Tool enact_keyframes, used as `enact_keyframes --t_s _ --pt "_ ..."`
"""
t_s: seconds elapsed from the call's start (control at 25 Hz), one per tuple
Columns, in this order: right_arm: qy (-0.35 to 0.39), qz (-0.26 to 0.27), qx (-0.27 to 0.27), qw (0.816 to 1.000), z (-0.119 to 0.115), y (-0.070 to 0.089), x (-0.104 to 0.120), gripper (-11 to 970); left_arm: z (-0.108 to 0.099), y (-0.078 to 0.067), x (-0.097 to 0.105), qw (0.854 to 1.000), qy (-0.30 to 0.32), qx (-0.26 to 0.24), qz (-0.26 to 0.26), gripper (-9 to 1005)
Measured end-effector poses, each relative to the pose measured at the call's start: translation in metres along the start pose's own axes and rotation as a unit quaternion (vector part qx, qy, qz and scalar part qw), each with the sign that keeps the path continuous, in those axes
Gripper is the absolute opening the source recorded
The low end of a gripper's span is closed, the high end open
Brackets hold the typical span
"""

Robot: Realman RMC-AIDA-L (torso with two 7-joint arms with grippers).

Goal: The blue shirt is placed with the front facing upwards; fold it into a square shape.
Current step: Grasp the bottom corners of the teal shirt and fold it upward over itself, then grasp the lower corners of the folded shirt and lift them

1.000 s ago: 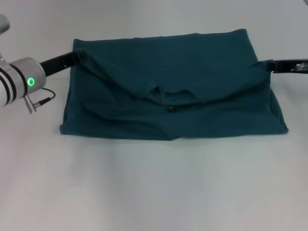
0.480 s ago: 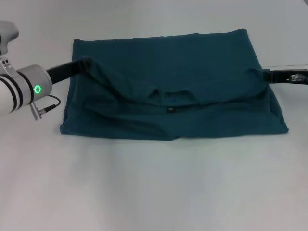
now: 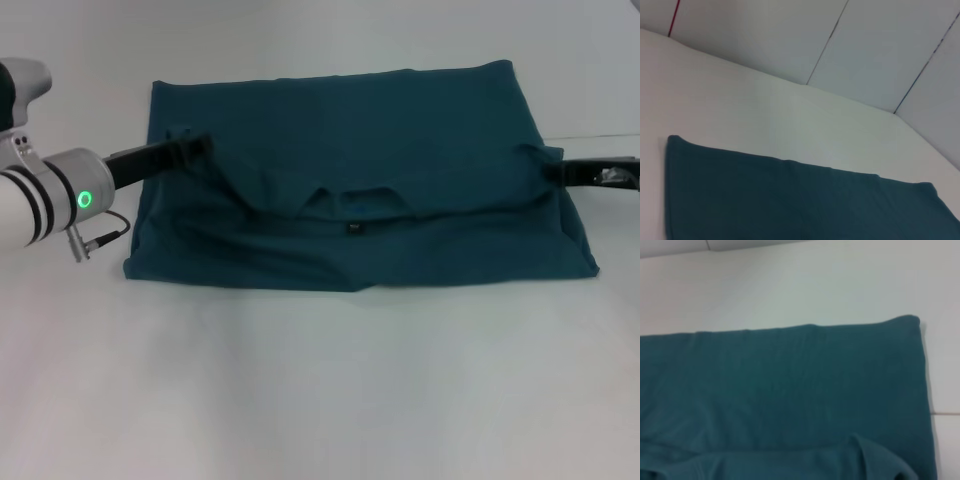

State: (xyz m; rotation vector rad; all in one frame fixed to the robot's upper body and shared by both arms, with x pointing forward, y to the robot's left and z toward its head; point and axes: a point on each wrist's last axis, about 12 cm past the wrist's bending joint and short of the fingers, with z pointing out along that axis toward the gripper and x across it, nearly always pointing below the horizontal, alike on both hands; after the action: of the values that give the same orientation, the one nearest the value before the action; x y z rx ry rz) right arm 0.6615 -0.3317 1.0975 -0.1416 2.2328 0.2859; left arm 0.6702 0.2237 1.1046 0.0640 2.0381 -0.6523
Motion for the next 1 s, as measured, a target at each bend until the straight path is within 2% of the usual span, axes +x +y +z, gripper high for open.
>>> enact_keyframes --t_s 0.32,0.4,0.52,0.6,0.8,1.0 --pt "-0.004 -0.005 0.002 1.000 -0.002 -0.001 0.001 203 -0.007 0.009 -0.001 1.000 -0.003 -0.003 -0.006 529" --pt "-0.008 -0.006 0.004 1.000 -0.004 -0.002 0.001 274 -0.010 0.011 -0.002 1.000 -0.004 0.001 -0.006 615" --pt "-0.024 -0.007 0.005 1.000 -0.010 -0.005 -0.003 381 -0.020 0.017 -0.010 1.000 -0.018 0.007 -0.005 849" --pt "-0.050 0.001 0.001 0.999 -0.020 -0.009 -0.007 613 -0.031 0.023 -0.018 0.999 -0.031 0.011 -0.006 871" --pt "-0.065 0.014 -0.007 0.998 -0.031 -0.015 -0.006 613 -0.044 0.030 -0.019 0.999 -0.037 0.016 -0.004 904" --pt "-0.061 0.044 -0.049 0.996 -0.049 -0.022 0.015 612 -0.054 0.034 -0.012 0.999 -0.014 0.033 0.000 904"
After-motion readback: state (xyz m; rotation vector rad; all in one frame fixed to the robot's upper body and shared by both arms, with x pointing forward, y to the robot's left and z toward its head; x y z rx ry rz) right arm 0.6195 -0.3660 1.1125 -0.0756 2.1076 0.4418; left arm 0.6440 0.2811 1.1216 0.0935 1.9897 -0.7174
